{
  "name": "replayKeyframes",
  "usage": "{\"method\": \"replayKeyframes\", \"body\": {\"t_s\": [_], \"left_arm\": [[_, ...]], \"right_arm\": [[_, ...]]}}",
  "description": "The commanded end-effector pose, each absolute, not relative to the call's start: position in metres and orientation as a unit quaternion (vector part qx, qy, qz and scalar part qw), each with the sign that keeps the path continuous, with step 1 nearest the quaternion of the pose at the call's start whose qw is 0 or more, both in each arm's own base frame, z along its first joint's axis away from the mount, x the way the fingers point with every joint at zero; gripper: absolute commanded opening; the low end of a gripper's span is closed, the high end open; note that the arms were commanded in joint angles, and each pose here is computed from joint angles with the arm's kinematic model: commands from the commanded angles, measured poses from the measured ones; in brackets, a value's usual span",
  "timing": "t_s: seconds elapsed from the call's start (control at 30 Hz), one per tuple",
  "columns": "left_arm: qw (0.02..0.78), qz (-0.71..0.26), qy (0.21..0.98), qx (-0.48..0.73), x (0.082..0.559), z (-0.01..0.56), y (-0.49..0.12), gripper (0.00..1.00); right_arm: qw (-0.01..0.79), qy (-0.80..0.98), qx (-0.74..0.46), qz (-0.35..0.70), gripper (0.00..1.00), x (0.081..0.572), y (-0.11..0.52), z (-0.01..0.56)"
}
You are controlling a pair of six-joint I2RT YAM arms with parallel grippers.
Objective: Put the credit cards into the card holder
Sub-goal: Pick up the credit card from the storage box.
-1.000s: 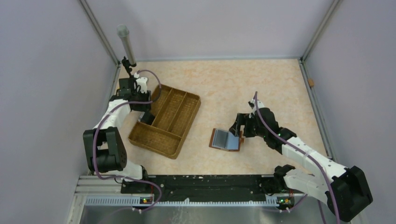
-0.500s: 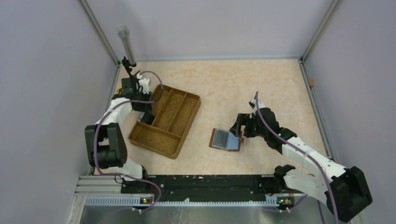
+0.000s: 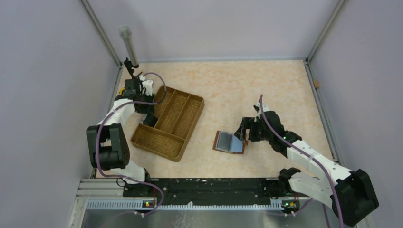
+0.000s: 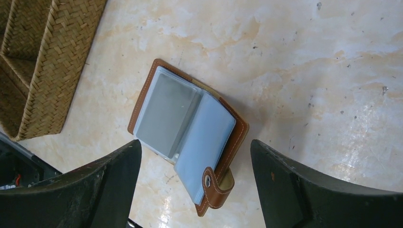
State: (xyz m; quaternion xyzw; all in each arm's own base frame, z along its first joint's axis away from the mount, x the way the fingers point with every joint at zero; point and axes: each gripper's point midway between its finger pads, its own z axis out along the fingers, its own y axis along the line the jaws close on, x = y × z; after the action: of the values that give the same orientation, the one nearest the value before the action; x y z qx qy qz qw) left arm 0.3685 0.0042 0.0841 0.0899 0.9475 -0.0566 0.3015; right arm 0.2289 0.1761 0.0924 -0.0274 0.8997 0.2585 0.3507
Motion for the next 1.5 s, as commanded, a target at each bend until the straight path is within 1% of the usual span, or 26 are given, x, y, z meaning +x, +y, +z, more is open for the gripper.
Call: {"method": "replayKeyframes", "body": {"t_s": [0.0,0.1,0.5,0.83,1.47], "left_arm": [[0.306,-0.045,0.946,0.101,0.377,0.089,0.005,0.37],[0.302,-0.044,0.946,0.105,0.376,0.088,0.003,0.35],[0.302,-0.039,0.946,0.115,0.369,0.09,-0.005,0.32],[0.312,-0.039,0.942,0.116,0.361,0.098,-0.011,0.24],[0.244,-0.066,0.963,0.091,0.337,0.075,-0.023,0.18]], "right_arm": [[0.362,0.892,-0.02,0.27,0.82,0.232,0.176,0.098],[0.364,0.891,-0.018,0.269,0.82,0.231,0.175,0.098],[0.362,0.892,-0.014,0.269,0.82,0.229,0.172,0.096],[0.36,0.893,-0.013,0.269,0.82,0.229,0.172,0.093],[0.351,0.896,-0.013,0.27,0.82,0.228,0.173,0.085]]}}
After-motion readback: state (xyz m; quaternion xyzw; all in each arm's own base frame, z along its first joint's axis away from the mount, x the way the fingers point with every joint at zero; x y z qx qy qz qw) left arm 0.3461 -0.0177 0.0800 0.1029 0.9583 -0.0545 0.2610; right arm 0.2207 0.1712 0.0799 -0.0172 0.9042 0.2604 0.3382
